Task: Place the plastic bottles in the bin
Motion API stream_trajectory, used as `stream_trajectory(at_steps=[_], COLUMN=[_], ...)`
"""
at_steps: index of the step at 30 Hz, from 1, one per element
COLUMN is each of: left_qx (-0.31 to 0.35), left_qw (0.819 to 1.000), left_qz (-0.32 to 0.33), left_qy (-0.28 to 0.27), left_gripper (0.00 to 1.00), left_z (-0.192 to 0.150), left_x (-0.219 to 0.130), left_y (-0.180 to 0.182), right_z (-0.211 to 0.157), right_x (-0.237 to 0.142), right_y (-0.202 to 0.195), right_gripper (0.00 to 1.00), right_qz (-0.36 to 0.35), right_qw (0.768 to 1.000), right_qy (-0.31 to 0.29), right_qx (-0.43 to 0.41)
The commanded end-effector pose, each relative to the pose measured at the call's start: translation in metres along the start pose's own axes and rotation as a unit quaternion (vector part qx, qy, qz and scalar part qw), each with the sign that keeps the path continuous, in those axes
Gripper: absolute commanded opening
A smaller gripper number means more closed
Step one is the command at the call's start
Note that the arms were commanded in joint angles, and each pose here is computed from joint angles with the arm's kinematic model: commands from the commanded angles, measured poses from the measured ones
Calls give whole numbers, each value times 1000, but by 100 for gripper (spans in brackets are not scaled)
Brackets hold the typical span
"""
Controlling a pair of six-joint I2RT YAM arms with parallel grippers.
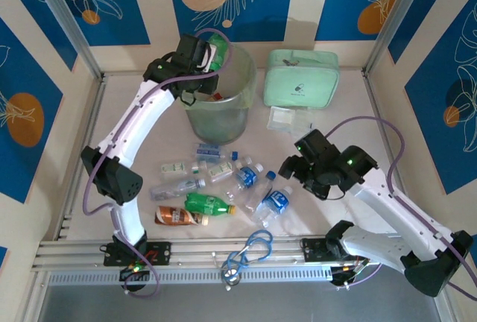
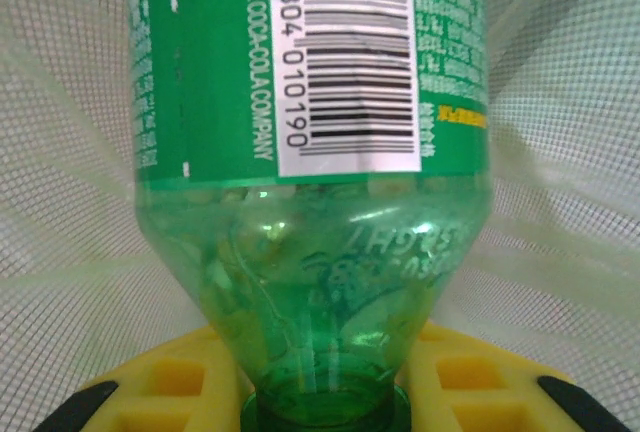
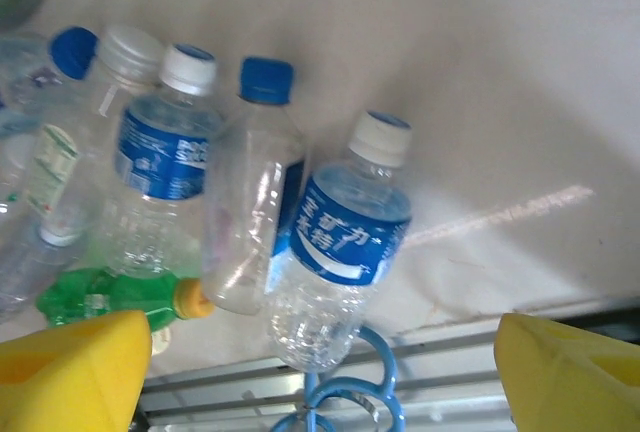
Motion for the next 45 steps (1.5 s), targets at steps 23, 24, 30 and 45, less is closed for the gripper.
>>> stream_trajectory(at_steps=[23, 24, 30, 45], left_qx=[-55, -62, -127, -192], left_qw=[991, 987, 954, 916], left_qz=[-72, -97, -230, -334], left_qy=[-102, -115, -148, -111], left_gripper=[77, 78, 80, 82], left_z=[24, 23, 0, -68], left_x=[-87, -97, -141, -151], left_y=[-2, -7, -31, -45], right_z=[-28, -28, -28, -26], right_x=[101, 103, 117, 145], right_y=[0, -1, -7, -14], right_gripper=[89, 89, 89, 81], right_qz=[-59, -59, -77, -93], right_qw=[989, 989, 986, 983], right_qy=[73, 74, 79, 89], right_qx=[114, 115, 124, 132])
Point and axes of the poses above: each hand's point on the last joint's axis, 136 mm out from that joint toward the fingers, its own x axis out along the fingers, its own y axis along the line the jaws close on, z = x × y, the point moved 2 cm from there along -x, back along the fingers, and after that the axes turned 4 degrees about -x, right-handed, at the moved point
